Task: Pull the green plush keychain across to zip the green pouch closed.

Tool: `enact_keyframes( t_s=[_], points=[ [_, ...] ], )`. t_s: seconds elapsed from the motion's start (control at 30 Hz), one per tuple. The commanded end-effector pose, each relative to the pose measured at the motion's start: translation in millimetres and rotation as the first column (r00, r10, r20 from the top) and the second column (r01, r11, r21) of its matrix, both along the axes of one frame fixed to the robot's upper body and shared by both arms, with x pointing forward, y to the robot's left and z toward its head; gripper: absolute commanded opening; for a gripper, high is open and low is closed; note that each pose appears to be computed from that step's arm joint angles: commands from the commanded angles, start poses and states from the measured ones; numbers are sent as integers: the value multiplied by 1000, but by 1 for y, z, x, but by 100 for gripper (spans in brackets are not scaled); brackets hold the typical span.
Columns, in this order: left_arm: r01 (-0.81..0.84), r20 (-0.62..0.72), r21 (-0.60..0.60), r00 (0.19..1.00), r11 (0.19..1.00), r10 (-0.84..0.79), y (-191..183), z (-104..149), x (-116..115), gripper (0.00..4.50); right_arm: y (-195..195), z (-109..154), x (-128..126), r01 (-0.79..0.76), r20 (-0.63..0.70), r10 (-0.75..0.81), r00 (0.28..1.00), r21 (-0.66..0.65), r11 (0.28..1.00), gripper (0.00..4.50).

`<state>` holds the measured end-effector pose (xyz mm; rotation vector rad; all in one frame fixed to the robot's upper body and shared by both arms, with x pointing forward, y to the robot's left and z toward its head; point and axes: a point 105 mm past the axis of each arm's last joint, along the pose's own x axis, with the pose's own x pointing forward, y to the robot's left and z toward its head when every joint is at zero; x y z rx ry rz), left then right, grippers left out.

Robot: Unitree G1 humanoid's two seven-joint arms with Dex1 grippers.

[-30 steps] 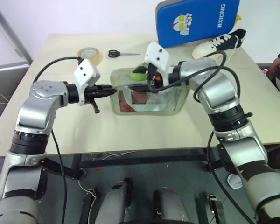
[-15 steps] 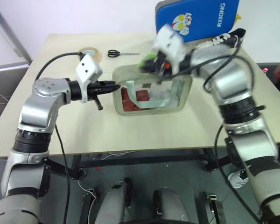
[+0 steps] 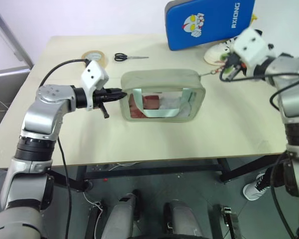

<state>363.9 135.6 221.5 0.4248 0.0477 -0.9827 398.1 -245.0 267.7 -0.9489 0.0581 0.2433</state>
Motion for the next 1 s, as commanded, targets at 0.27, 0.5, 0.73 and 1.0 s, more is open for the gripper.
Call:
enact_keyframes(
  t_s=[0.27, 0.5, 0.73, 1.0],
  points=[
    [-18, 39, 7, 999, 1000, 18, 5, 11, 0, 0, 26, -131, -5, 125, -243, -36, 969, 360, 925, 5],
    [-28, 40, 5, 999, 1000, 28, 5, 12, -1, 0, 47, -111, 3, 90, -211, 35, 977, 556, 826, 5],
    [5, -2, -20, 1000, 1000, -5, 29, 25, -12, 265, 23, -21, -22, -116, -125, 195, 973, 463, 879, 266],
    [-22, -30, -33, 999, 999, 21, 64, 51, -18, 445, 73, 28, -87, -421, -218, 611, 761, 551, 721, 448]
  ],
)
